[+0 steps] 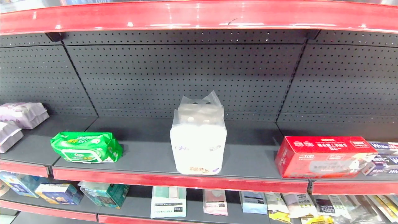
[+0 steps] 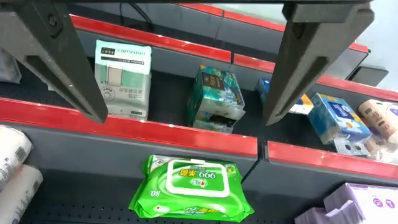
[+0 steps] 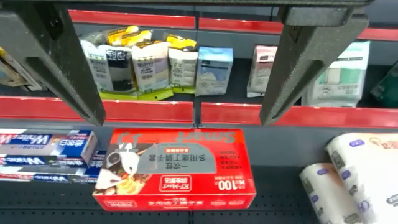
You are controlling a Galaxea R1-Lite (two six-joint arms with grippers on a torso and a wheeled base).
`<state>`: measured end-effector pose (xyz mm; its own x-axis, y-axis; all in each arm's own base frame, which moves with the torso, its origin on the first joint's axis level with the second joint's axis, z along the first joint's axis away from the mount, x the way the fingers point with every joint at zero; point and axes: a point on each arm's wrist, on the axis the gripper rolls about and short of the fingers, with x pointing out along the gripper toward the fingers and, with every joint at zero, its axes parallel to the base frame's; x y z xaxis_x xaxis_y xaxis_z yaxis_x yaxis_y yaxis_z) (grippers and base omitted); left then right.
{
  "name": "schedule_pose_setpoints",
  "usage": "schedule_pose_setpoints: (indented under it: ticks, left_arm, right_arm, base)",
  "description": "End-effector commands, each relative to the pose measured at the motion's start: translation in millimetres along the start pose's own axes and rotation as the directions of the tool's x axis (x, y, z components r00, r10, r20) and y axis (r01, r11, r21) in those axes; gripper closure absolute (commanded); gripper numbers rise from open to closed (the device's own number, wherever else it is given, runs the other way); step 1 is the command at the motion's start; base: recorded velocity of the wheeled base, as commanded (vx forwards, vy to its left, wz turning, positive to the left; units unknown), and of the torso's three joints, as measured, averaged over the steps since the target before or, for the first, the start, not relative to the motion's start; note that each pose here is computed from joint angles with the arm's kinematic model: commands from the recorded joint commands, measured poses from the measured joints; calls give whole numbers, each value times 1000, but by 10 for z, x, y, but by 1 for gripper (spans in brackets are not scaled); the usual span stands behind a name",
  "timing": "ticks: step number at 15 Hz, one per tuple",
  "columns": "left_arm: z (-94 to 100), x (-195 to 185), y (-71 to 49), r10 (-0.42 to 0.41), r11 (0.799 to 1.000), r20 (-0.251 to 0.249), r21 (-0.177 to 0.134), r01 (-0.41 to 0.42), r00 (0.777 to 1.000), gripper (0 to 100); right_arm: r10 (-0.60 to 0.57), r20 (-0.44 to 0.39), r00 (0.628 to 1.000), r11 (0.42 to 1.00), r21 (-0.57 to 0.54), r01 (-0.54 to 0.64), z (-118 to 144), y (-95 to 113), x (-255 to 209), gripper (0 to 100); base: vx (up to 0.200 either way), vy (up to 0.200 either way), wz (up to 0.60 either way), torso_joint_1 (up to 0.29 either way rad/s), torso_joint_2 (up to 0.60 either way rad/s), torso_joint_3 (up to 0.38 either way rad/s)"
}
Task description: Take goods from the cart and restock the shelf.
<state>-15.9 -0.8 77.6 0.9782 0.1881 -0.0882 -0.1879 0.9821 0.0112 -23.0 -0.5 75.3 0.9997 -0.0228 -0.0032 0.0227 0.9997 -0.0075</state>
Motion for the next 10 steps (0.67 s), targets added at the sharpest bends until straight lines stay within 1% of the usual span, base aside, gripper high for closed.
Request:
schedule_pose_setpoints:
  ticks: [1,10]
  left_arm:
    - [1,4,0,0,1000,-5,0,0,1000,0]
    - [1,4,0,0,1000,-5,0,0,1000,0]
  right_arm:
    - [-3,-1,1000,1000,1,3,0,0,1,0]
    - [-2,-1,1000,1000,-2,2,0,0,1,0]
  base:
    - [0,0,0,0,0,0]
    - [0,0,0,0,0,0]
